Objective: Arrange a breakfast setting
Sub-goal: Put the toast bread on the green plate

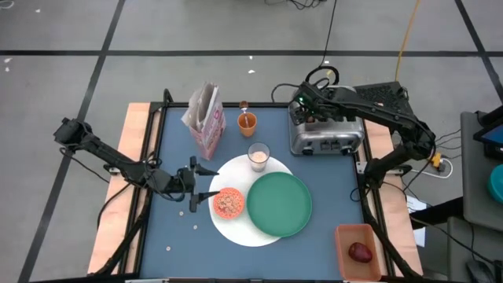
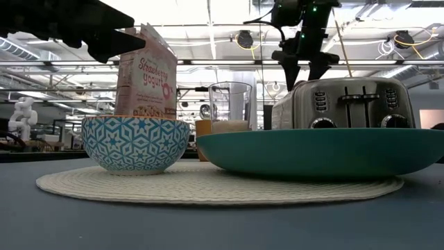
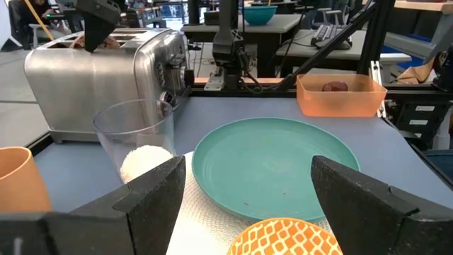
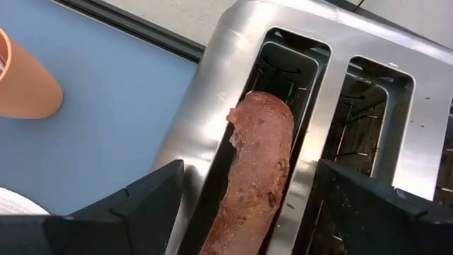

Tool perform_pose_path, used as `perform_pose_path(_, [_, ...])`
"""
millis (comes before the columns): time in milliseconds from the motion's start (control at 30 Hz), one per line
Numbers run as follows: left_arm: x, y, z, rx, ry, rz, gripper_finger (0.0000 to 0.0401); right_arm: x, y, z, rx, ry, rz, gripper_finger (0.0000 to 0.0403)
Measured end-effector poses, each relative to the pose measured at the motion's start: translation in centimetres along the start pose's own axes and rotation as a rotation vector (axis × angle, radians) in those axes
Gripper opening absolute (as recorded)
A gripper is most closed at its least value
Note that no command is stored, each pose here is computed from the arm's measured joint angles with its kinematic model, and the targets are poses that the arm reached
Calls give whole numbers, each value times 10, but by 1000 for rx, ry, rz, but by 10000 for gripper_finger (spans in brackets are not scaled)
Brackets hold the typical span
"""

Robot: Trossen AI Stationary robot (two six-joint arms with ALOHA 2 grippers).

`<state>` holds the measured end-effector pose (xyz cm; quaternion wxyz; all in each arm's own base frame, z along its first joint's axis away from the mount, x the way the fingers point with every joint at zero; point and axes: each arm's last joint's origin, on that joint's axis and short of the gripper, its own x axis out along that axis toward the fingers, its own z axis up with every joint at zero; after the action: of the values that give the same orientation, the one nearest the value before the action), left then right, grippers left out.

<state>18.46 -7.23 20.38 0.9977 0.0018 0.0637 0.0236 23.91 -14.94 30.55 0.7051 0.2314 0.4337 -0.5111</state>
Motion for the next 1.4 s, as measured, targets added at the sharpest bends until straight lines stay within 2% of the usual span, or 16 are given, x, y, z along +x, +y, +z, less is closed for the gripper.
perform_pose_path(1133, [0, 0, 0, -5, 0, 0, 308, 0, 2, 2, -35, -21, 10, 313])
perform_pose_path(1400, [0, 0, 0, -6, 0, 0, 308, -12, 0, 9, -29, -35, 18, 313])
